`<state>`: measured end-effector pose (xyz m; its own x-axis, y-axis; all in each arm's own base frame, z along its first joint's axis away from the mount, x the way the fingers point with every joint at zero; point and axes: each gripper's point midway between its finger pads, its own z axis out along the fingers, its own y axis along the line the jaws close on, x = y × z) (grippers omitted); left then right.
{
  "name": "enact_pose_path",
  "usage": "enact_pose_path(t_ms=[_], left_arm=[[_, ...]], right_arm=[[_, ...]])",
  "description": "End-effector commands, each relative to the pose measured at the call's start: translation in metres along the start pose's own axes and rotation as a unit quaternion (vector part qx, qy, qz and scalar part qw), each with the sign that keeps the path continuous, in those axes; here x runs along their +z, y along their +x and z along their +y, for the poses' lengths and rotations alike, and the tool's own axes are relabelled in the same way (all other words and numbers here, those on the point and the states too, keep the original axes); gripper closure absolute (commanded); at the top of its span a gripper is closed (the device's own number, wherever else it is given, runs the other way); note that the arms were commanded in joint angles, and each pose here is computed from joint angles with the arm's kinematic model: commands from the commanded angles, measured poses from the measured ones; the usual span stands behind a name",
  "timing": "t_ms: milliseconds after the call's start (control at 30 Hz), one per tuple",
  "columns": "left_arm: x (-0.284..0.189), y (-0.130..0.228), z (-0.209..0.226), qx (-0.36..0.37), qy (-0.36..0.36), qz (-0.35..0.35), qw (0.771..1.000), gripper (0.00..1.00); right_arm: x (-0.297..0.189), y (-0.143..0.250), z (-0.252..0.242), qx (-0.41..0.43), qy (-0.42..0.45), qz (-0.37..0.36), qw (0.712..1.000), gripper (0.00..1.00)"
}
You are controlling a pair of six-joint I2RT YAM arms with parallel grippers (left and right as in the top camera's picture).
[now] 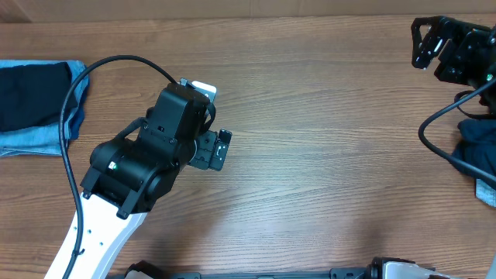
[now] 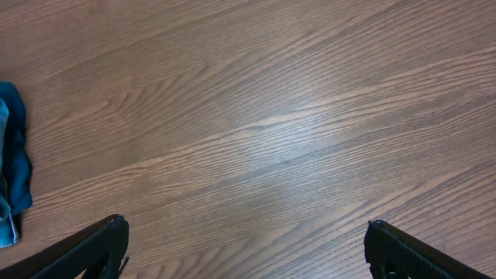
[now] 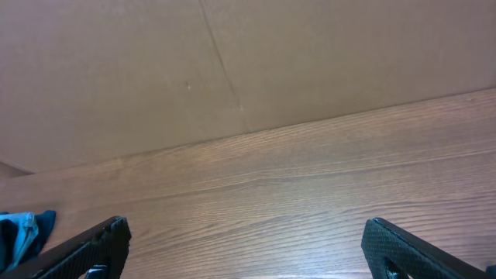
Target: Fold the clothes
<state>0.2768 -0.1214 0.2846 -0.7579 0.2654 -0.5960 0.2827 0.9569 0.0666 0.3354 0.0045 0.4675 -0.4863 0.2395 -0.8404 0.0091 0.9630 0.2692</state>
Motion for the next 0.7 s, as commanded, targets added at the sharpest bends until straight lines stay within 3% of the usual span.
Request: enact_pose_path(t_ms=[0, 667], left_arm=[[0.0007, -0.0009, -0.0005, -0.003, -0.002, 0.0, 1.0, 0.0], [0.0007, -0.0009, -0.0005, -0.003, -0.002, 0.0, 1.0, 0.0]], right_arm=[[-0.0036, -0.0035, -0.0005, -0.003, 0.003, -0.008, 1.0, 0.0], [-0.0009, -0.0029, -0.0012, -0.002, 0.003, -0.005, 1.0, 0.0]])
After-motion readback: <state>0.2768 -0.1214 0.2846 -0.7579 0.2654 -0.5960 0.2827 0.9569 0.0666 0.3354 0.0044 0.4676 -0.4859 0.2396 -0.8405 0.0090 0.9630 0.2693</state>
